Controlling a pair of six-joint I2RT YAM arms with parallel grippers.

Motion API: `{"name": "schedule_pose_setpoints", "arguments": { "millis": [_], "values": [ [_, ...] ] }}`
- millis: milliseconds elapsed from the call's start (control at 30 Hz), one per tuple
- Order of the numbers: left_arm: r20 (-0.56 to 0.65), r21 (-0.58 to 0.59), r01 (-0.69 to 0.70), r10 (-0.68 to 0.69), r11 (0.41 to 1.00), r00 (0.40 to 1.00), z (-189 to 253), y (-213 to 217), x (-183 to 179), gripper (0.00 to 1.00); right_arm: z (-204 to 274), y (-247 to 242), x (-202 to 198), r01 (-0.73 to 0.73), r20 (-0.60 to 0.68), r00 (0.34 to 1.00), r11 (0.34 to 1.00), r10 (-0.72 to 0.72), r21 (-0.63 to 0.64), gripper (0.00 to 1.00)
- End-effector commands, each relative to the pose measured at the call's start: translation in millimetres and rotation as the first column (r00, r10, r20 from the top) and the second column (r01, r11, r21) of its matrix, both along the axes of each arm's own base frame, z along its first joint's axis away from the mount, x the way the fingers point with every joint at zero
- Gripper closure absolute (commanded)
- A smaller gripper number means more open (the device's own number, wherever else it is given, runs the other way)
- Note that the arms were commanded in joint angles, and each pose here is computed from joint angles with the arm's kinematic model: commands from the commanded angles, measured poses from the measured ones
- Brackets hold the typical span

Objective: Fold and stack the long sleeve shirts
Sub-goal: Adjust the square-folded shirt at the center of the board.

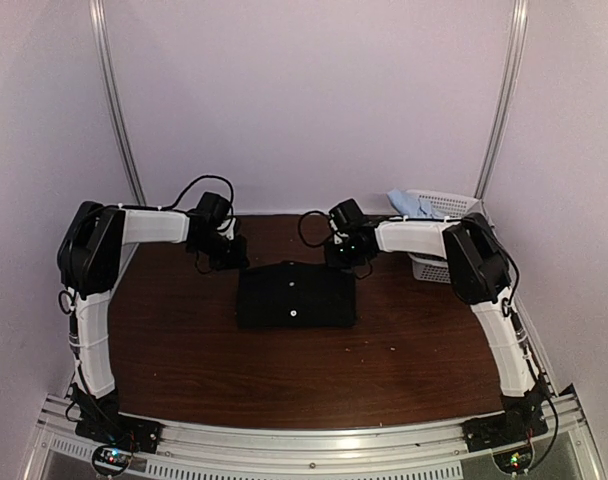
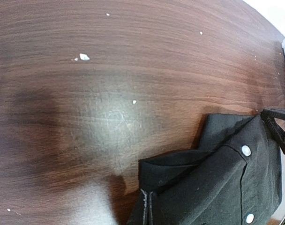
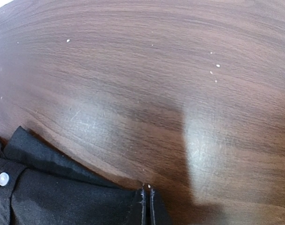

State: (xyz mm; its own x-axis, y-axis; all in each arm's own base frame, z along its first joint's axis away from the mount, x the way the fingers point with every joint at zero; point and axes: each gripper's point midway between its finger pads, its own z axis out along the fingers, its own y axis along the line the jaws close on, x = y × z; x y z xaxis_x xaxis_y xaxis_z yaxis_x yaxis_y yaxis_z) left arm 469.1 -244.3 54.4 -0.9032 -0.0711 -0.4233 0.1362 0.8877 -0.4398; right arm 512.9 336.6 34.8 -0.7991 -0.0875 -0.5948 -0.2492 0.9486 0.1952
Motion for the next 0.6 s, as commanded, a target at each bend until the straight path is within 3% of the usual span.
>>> {"name": "schedule_pose_setpoints", "arguments": {
  "millis": [0,200,400,567],
  "values": [
    [0.078,-0.037,0.022,-0.019,0.999,0.997,28.0,-6.8,5.9,1.00,59.0,-4.6,-8.2,0.007,0.075,0.997,1.000,-0.008,0.005,1.00],
    [0.147,-0.065,0.050,-0.040,0.997,0.988,62.6,-15.5,3.4,1.00,98.1,-13.0,-33.7,0.012,0.123,0.992,1.000,-0.015,0.021,1.00],
    [0.194,-0.079,0.083,-0.066,0.993,0.979,82.4,-28.6,1.7,1.00,94.5,-31.0,-54.7,0.035,0.125,0.992,0.999,-0.036,0.010,1.00],
    [0.203,-0.094,0.101,-0.080,0.990,0.976,83.1,-34.9,3.0,1.00,81.9,-25.3,-51.8,0.006,0.111,0.994,1.000,-0.005,-0.001,0.91]
  ]
}}
